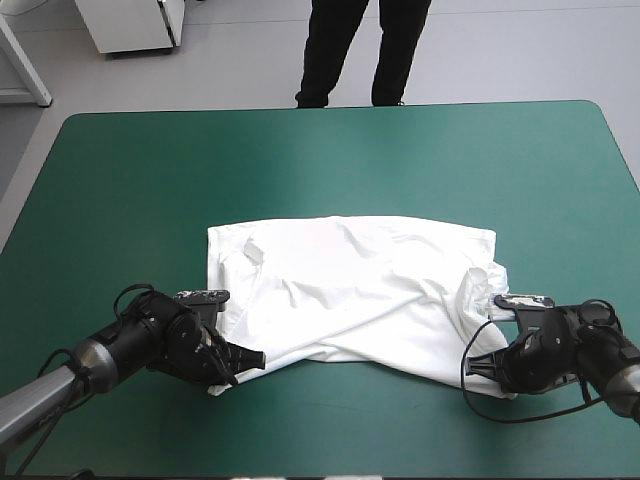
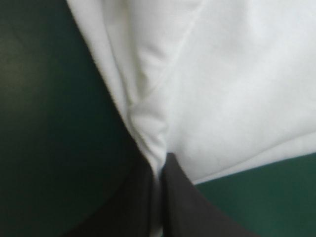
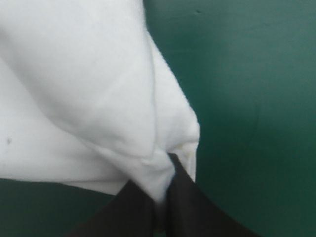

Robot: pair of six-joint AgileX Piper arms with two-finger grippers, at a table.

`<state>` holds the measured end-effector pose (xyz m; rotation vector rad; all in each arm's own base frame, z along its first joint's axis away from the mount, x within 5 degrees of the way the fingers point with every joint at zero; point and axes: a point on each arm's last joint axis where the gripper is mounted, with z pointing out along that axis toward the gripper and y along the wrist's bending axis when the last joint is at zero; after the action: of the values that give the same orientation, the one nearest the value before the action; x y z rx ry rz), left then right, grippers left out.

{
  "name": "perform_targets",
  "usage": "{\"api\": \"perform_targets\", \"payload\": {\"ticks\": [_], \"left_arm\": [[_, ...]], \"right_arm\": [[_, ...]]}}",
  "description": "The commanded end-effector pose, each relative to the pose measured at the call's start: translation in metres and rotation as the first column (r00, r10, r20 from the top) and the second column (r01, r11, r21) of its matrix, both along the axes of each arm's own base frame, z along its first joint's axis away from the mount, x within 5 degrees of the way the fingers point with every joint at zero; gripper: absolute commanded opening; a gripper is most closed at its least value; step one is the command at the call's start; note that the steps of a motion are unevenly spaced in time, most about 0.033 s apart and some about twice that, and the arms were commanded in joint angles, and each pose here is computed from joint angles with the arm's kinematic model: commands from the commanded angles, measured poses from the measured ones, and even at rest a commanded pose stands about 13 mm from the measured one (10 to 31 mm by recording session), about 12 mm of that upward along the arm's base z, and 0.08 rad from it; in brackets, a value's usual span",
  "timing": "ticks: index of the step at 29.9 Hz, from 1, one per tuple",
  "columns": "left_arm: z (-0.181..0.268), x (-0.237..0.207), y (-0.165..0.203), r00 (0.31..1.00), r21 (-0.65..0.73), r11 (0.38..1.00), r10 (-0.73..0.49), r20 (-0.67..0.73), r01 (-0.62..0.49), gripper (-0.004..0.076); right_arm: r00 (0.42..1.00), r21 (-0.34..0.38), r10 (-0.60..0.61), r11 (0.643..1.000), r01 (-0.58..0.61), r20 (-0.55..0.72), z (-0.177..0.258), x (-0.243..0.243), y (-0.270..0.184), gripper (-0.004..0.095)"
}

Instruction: Fold the cloth

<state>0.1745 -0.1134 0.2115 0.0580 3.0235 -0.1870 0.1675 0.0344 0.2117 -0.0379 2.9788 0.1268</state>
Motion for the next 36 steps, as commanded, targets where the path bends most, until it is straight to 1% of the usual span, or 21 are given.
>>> {"api": "perform_targets", "payload": {"ticks": [1, 6, 11, 18, 21, 25, 30, 36], "left_arm": [[0.020, 0.005, 0.001, 0.997, 0.016, 0.999, -0.047, 0.059, 0.046, -0.0022], [0.055, 0.016, -0.005, 0.985, -0.020, 0.997, -0.067, 0.159, 0.071, -0.0022], [0.080, 0.025, -0.010, 0.969, -0.038, 0.994, -0.092, 0.228, 0.104, -0.0022], [0.111, 0.038, -0.009, 0.924, 0.013, 0.993, -0.112, 0.367, 0.115, -0.0022], [0.120, 0.045, -0.007, 0.894, 0.044, 0.993, -0.117, 0.433, 0.109, -0.0022], [0.123, 0.057, -0.009, 0.875, 0.098, 0.990, -0.134, 0.465, 0.100, -0.0022], [0.119, 0.084, -0.018, 0.859, 0.180, 0.978, -0.181, 0.480, 0.105, -0.0022], [0.112, 0.131, -0.011, 0.871, 0.178, 0.984, -0.105, 0.479, 0.021, -0.0022]], "right_arm": [[0.997, -0.005, 0.016, 1.000, -0.015, 0.072, 0.026, -0.002, -0.001, -0.0015], [0.977, 0.011, 0.034, 0.999, -0.037, 0.209, 0.070, 0.002, 0.000, -0.0017], [0.951, 0.013, 0.051, 0.998, -0.058, 0.304, 0.102, 0.009, 0.001, -0.0017], [0.883, 0.023, 0.039, 0.998, -0.057, 0.468, 0.132, 0.023, 0.002, -0.0017], [0.874, -0.018, 0.057, 0.998, -0.055, 0.482, 0.133, 0.035, 0.001, -0.0017], [0.879, -0.065, 0.081, 0.996, -0.056, 0.471, 0.127, 0.060, 0.002, -0.0017], [0.860, -0.081, 0.075, 0.996, -0.040, 0.505, 0.127, 0.094, 0.006, -0.0017], [0.865, -0.093, 0.076, 0.995, -0.034, 0.496, 0.124, 0.132, 0.011, -0.0017]]}}
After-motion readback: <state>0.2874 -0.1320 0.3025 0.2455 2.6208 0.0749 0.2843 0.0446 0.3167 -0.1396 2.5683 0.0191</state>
